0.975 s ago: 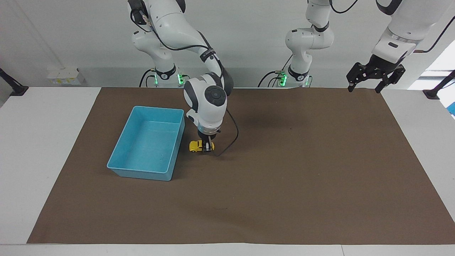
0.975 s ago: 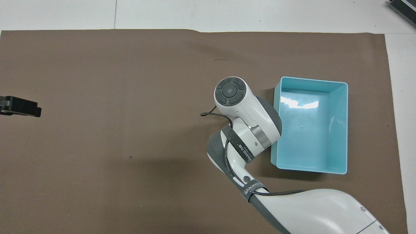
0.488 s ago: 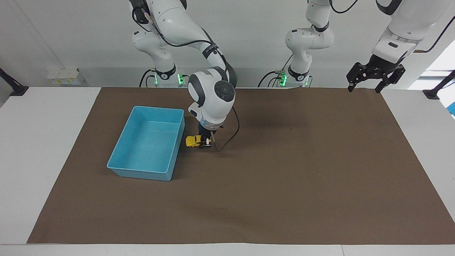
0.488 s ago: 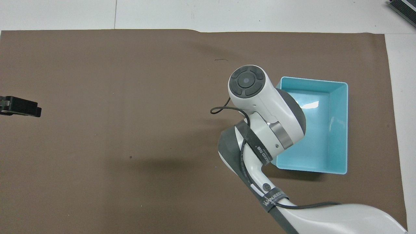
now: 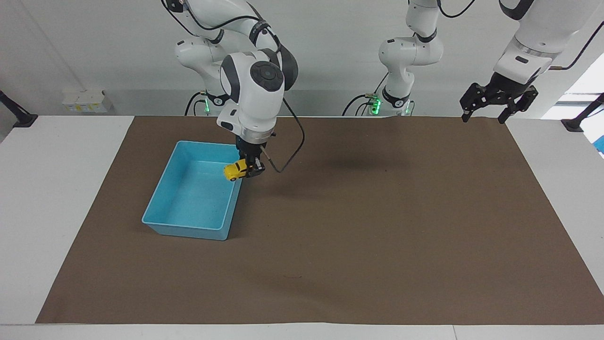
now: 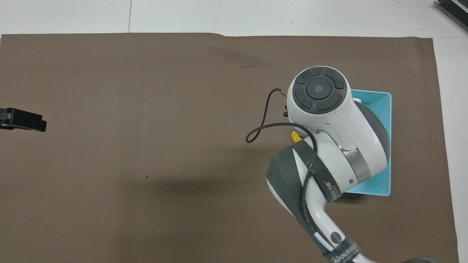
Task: Wind up and store yellow beetle car
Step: 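Grasp the yellow car beside the bin with the right gripper, then lift the car with the right gripper and lower it into the bin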
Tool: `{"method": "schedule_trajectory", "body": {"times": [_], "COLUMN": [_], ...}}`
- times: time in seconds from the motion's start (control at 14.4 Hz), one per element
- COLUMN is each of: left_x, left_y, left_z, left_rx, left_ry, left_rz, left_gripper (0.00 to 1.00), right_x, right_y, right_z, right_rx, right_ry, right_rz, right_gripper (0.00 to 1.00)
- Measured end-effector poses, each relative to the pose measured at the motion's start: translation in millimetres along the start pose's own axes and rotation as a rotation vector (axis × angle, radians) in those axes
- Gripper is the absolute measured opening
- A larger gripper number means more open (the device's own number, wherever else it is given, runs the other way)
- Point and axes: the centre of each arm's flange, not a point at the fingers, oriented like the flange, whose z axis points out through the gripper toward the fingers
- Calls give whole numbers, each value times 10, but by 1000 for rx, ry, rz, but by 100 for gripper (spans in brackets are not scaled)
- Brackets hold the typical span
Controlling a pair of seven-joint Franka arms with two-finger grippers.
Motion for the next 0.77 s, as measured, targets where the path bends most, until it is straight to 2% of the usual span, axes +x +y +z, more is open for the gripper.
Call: {"method": "schedule_trajectory", "body": {"times": [0.42,0.77], "left_x": [0,0], "left_y": [0,0], "left_z": [0,0], "left_rx": [0,0], "left_ry": [0,0], "left_rz": [0,0], "left_gripper": [100,100], "right_x": [138,463], "right_y": [140,584], "right_z": [313,889], "right_rx": [-24,45], "right_ry": [-47,-41], "right_rz": [-449,-617], "right_gripper": [49,49]}}
